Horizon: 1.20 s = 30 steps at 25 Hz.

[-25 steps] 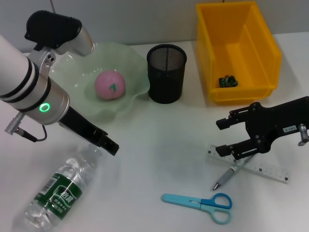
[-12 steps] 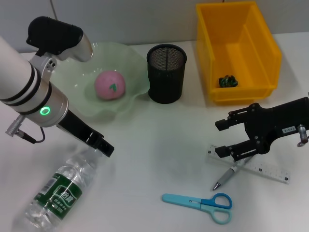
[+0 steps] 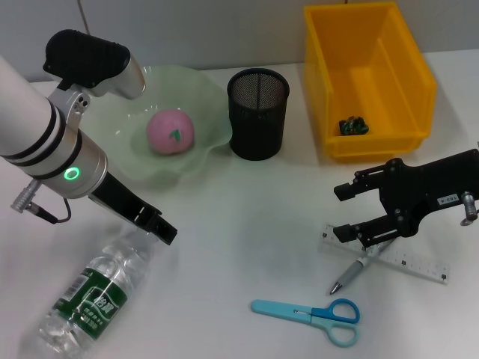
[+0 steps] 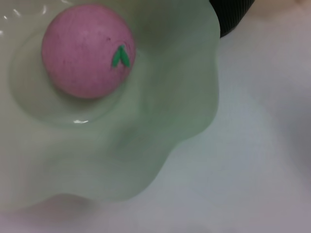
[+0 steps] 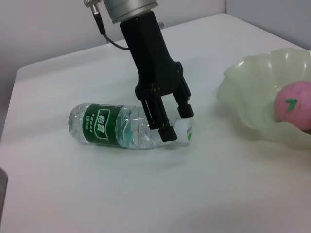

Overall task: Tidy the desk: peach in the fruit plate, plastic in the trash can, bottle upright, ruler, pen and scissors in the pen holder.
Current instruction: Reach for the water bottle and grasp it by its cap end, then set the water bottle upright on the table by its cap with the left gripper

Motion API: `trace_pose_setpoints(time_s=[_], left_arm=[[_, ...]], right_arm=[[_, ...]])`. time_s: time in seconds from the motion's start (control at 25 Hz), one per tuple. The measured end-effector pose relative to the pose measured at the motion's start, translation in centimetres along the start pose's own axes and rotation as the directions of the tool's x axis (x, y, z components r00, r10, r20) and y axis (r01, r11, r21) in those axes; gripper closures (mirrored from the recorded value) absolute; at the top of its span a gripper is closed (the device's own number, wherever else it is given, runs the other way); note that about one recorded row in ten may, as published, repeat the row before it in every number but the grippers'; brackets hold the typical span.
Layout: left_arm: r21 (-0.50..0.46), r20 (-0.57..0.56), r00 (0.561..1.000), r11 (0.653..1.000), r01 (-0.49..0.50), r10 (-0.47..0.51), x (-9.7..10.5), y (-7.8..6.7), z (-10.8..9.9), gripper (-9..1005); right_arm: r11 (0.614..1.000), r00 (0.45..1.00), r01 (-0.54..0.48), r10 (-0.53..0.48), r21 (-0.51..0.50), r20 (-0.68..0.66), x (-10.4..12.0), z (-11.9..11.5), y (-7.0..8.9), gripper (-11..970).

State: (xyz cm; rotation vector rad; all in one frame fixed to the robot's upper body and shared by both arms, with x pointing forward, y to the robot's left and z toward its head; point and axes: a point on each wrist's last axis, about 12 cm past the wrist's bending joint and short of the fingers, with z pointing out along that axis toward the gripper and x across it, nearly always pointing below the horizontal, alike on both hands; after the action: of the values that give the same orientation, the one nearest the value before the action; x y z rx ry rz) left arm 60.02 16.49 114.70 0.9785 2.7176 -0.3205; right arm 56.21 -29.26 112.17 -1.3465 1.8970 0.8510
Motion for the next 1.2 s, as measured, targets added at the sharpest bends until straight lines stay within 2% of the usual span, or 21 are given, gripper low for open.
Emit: trace_pose_setpoints(time_s=[0.92, 1.12, 1.2], left_arm=[[0.011, -0.033, 0.999, 1.000, 0.012, -0.012, 0.05, 0.04, 0.71, 256], [0.010, -0.010, 1.000, 1.000, 0.014, -0.014, -0.35, -0.10, 0.28, 412], [0.009, 0.000, 1.000, 1.000, 0.016, -0.016, -0.51, -0.12, 0.04, 521]], right_arm=[[1.000, 1.000, 0.002, -0.002, -0.002, -0.001, -0.01, -0.14, 0.00, 219], [1.000, 1.000, 0.003, -0.003, -0.003, -0.002, 0.09, -0.17, 0.05, 218], [1.000, 1.000, 0.003, -0.003, -0.002, -0.002, 0.10, -0.18, 0.05, 218]])
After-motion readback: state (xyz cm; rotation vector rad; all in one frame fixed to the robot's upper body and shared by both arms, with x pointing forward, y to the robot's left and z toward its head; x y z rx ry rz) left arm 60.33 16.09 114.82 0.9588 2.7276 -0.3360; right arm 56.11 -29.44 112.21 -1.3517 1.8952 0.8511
